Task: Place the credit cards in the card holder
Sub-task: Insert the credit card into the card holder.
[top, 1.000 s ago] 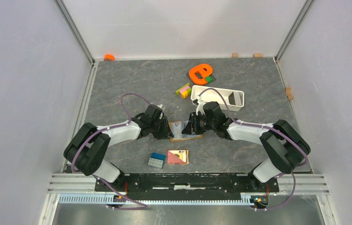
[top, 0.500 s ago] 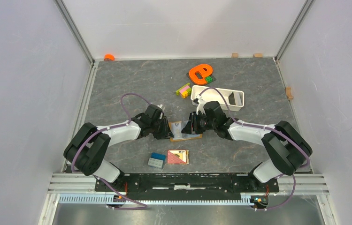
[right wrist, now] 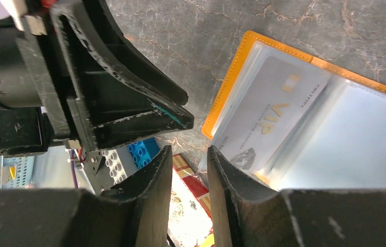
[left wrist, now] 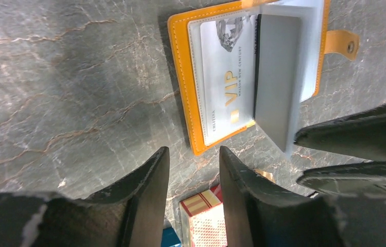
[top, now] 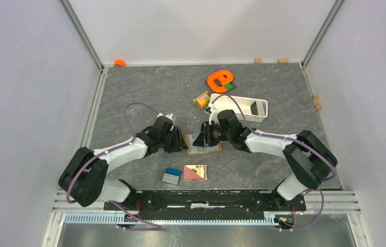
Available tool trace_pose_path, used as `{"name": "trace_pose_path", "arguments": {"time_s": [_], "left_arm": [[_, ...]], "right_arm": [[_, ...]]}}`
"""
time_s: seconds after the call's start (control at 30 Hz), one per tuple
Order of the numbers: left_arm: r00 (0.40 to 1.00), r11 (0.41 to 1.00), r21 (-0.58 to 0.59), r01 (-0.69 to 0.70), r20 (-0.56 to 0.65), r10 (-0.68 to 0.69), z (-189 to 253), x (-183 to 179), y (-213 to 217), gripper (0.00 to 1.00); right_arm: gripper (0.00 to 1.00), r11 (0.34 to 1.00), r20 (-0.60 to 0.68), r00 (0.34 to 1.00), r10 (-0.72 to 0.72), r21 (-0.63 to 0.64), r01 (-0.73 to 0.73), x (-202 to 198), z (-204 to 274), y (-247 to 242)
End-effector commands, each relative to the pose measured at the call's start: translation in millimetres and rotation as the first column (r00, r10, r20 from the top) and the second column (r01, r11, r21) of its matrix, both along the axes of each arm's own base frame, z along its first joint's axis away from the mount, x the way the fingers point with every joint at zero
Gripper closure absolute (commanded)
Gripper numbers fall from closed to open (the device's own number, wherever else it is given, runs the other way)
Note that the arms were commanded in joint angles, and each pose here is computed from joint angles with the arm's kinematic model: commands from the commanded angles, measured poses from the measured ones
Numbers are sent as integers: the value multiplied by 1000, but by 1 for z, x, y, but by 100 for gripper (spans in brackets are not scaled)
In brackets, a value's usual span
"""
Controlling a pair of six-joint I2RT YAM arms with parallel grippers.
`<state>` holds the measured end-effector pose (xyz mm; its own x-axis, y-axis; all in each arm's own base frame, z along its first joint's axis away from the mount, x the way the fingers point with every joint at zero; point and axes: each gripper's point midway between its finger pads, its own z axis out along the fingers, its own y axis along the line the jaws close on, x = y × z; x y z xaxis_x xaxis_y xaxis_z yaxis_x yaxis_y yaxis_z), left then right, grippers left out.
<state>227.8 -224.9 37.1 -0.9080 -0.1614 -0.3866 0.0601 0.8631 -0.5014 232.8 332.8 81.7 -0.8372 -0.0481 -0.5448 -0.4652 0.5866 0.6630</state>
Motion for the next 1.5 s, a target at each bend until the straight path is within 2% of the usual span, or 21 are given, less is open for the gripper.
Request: {"name": "trace_pose_path", "arguments": {"time_s": [0.0, 0.2, 0.4, 0.53, 0.67, 0.8, 0.87, 1.0, 1.1, 1.17, 1.33, 1.47], "left_arm": [[998, 997, 58, -47, 46, 45, 6, 2, 20, 51], [997, 996, 53, -69, 33, 67, 7, -7, 29, 47], [997, 998, 32, -56, 64, 54, 28, -3, 26, 44], [996, 999, 24, -33, 80, 31, 41, 1, 21, 40], [996, 1000, 7, 2, 87, -2, 51, 4, 14, 35], [992, 997, 45, 68, 100, -73, 67, 6, 13, 22], [987, 993, 60, 100, 116, -107, 80, 10, 15, 16], [976, 989, 69, 130, 167, -140, 113, 23, 24, 9], [963, 989, 88, 122, 231, -139, 139, 37, 36, 6], [955, 990, 112, 88, 272, -116, 150, 49, 47, 5], [941, 984, 180, 3, 332, -64, 157, 64, 71, 4], [945, 986, 164, -16, 325, -39, 150, 66, 77, 3]], "right_arm": [[62, 998, 68, 997, 29, 48, -33, 8, 21, 15], [55, 1000, 135, 991, 13, 3, -14, 16, 34, 9], [53, 996, 162, 986, -31, -74, 43, 27, 32, -12], [50, 974, 189, 979, -83, -190, 120, 38, 22, -41], [47, 932, 216, 967, -136, -302, 199, 49, 14, -77], [42, 867, 278, 940, -195, -399, 298, 64, 19, -120], [39, 818, 323, 919, -227, -449, 360, 75, 27, -146], [30, 676, 437, 852, -287, -538, 504, 103, 54, -202], [32, 587, 487, 815, -313, -575, 570, 124, 69, -237], [34, 553, 486, 811, -326, -598, 581, 139, 70, -254], [38, 566, 446, 836, -319, -618, 546, 177, 68, -271], [42, 575, 378, 871, -314, -654, 491, 197, 50, -280]]}}
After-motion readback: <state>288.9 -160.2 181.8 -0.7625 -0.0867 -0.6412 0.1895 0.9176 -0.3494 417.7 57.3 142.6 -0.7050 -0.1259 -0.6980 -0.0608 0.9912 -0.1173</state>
